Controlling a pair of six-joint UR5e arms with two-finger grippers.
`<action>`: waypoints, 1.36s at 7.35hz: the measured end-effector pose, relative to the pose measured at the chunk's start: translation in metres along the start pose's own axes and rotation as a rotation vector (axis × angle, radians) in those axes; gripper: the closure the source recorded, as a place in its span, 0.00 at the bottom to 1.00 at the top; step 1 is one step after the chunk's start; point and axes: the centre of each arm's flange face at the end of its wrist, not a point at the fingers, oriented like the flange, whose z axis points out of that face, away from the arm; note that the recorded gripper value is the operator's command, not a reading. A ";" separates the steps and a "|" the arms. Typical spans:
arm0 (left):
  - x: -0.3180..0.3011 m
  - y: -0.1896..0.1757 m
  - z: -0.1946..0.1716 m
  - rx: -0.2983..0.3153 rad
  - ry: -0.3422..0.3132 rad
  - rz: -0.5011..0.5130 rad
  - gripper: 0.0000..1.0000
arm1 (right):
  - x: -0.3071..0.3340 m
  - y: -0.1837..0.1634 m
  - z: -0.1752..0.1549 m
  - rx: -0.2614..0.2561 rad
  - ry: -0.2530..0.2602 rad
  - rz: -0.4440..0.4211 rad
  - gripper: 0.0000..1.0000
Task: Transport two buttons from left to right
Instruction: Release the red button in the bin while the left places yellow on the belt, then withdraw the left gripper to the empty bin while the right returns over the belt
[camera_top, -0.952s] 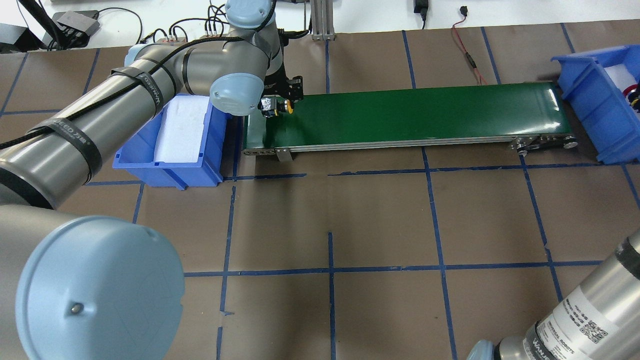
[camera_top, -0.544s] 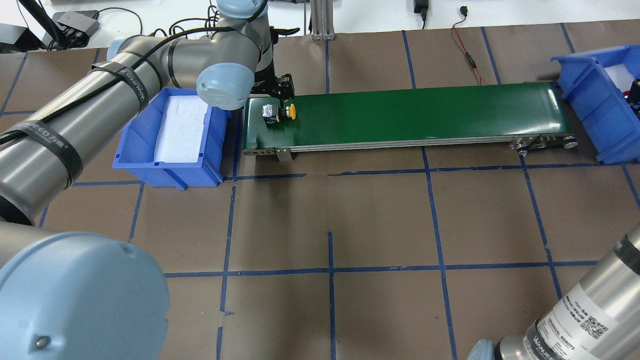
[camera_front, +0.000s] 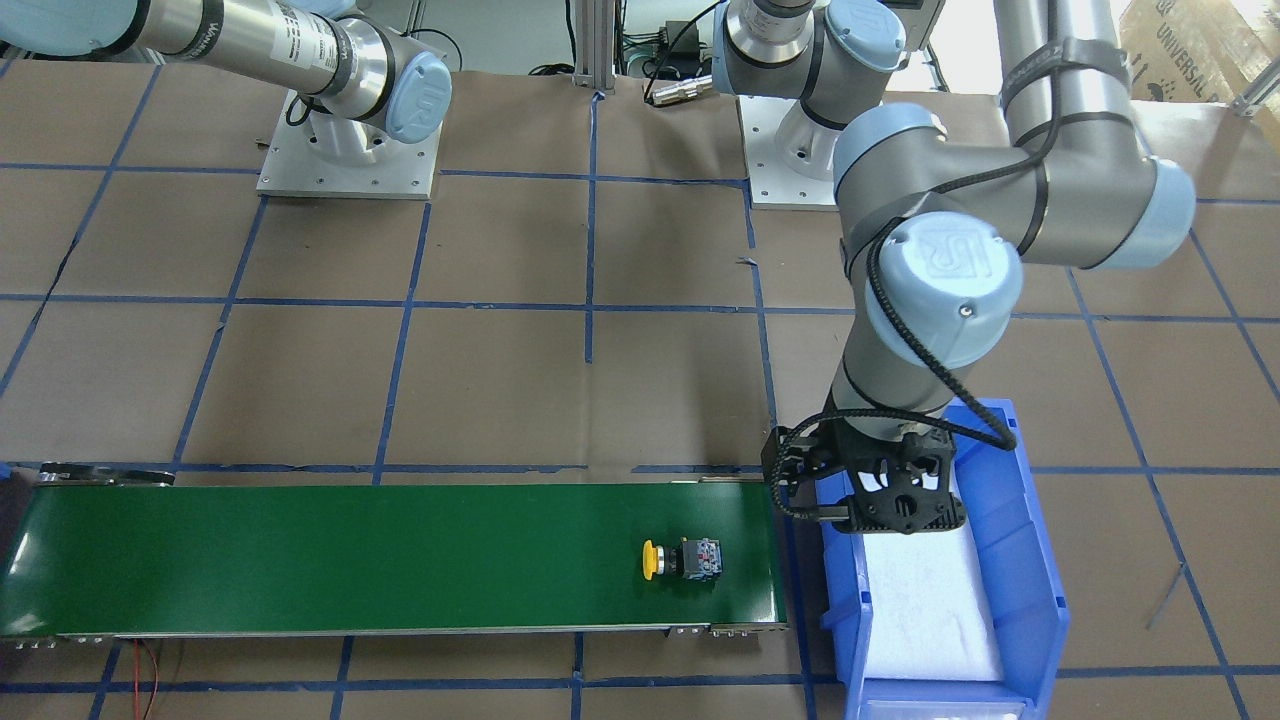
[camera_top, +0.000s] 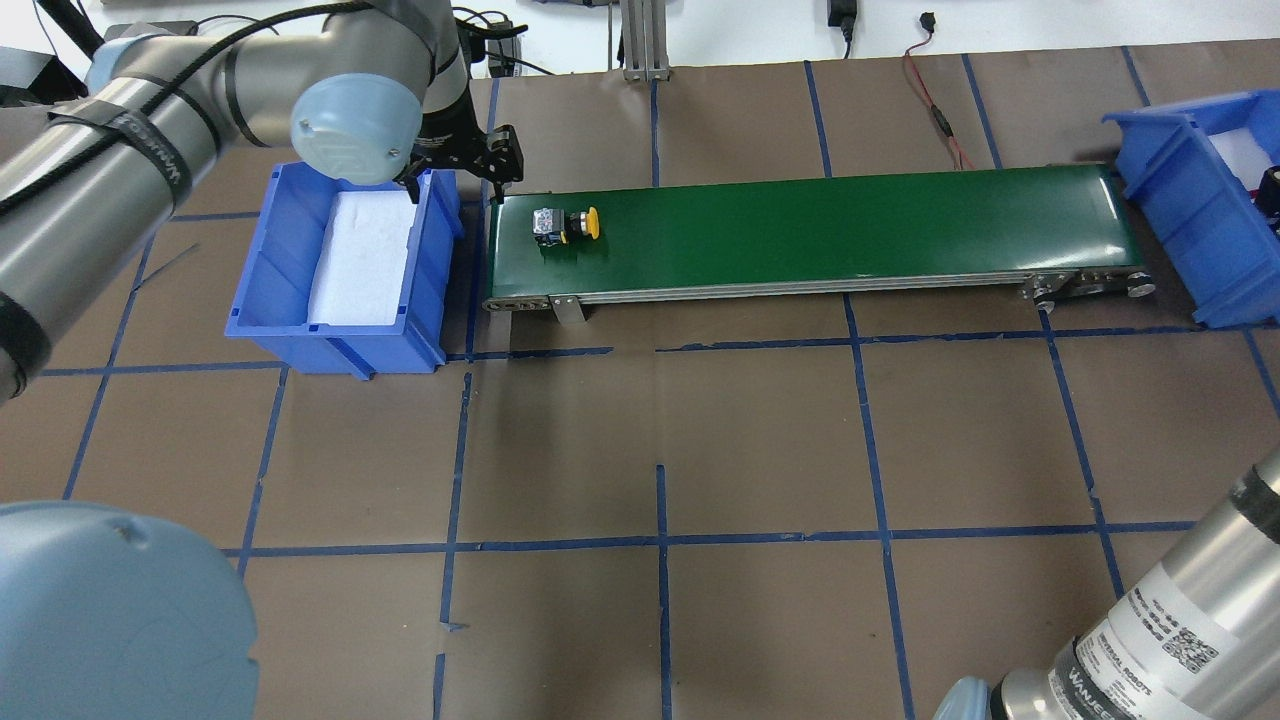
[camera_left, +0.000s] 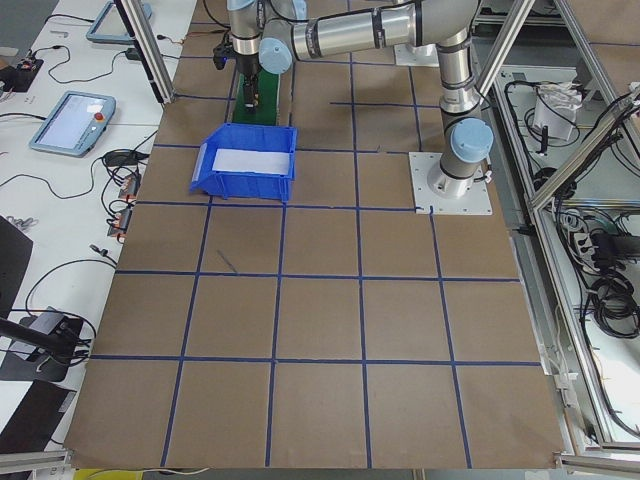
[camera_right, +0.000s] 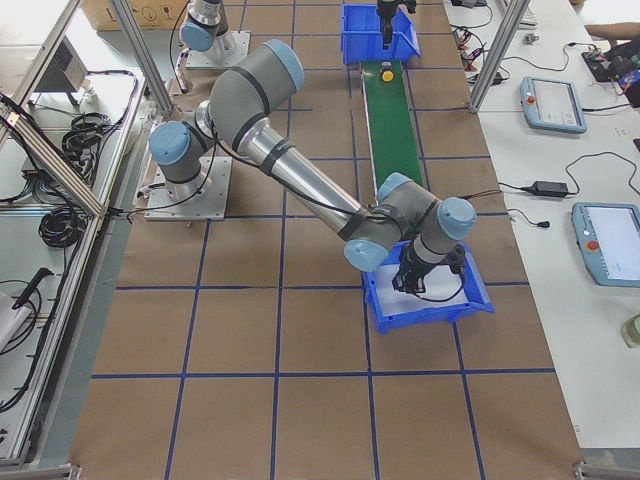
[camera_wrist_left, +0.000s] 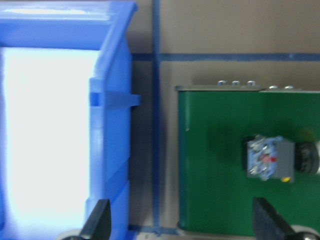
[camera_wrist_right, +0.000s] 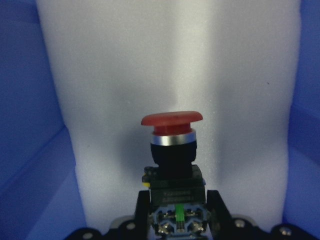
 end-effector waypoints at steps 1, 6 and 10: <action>-0.017 0.021 -0.014 -0.015 0.001 0.020 0.00 | 0.000 0.001 -0.001 0.000 -0.001 0.000 0.54; -0.067 0.110 -0.072 -0.041 0.008 0.048 0.00 | 0.001 0.004 -0.008 0.003 -0.007 0.003 0.32; -0.081 0.110 -0.084 -0.015 0.053 0.050 0.00 | -0.009 0.014 -0.064 0.049 0.014 -0.003 0.33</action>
